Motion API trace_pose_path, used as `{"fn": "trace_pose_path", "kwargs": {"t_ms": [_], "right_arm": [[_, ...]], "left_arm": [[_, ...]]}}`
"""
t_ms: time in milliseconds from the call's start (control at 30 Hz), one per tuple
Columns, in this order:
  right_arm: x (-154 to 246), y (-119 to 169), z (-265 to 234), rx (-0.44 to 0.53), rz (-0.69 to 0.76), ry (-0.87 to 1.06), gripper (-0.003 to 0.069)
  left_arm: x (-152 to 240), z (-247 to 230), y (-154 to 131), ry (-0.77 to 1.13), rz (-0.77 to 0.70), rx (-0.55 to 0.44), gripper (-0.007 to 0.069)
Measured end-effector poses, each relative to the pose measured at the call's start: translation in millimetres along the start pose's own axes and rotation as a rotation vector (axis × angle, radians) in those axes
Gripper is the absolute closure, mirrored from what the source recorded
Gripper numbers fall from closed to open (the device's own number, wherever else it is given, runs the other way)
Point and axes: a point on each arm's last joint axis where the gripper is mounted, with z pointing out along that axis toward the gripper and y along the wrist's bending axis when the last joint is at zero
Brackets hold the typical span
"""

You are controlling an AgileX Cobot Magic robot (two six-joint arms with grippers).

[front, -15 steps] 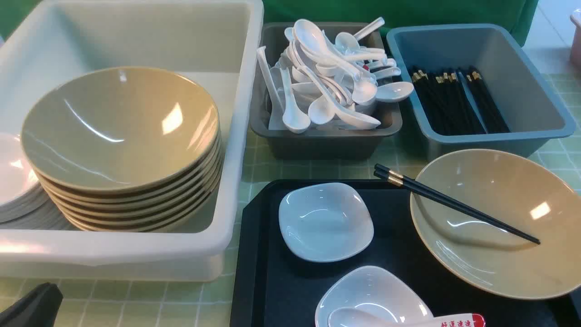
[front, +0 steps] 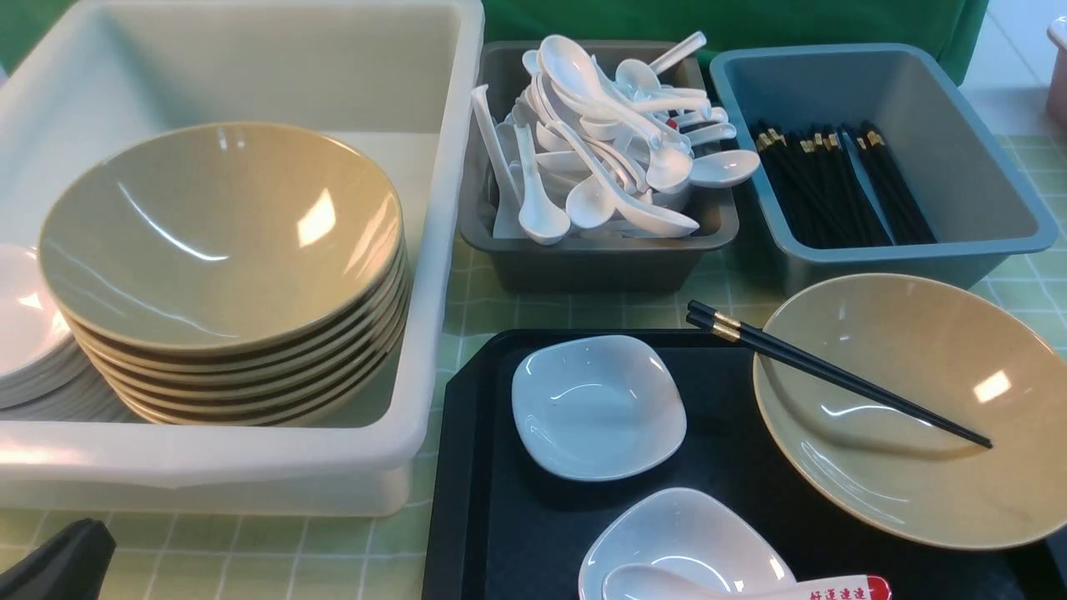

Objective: On green table put chopsticks spoon bowls plates into blue grey white boxes.
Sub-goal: 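Move the grippers toward the tableware on the black tray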

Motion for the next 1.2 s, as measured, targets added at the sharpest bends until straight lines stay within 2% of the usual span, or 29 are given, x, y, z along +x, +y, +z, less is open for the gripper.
{"fn": "trace_pose_path", "kwargs": {"t_ms": [467,767,900,1000,1133,1167,1200], "right_arm": [[0,0,0,0.000,0.000,0.000,0.0424],[0,0,0,0.000,-0.007,-0.001,0.0424],[-4,-1,1,0.017,-0.010,-0.076,0.0424],[-11,-3,1,0.036,0.073,-0.181,0.0424],[-32,-9,-6,0.021,0.384,-0.433,0.0424],[-34,-9,-7,0.020,0.395,-0.456,0.0424],[-41,-11,-10,0.005,0.465,-0.544,0.0424]], "left_arm": [[0,0,0,-0.005,0.000,0.000,0.0627],[-11,-1,-3,-0.119,-0.111,0.037,0.0627],[-17,-2,-3,-0.187,-0.181,0.051,0.0627],[-23,-3,-3,-0.255,-0.265,0.064,0.0627],[-40,-9,2,-0.457,-0.430,0.078,0.0627],[-41,-10,2,-0.467,-0.438,0.078,0.0627],[-48,-14,6,-0.563,-0.494,0.078,0.0627]]}}
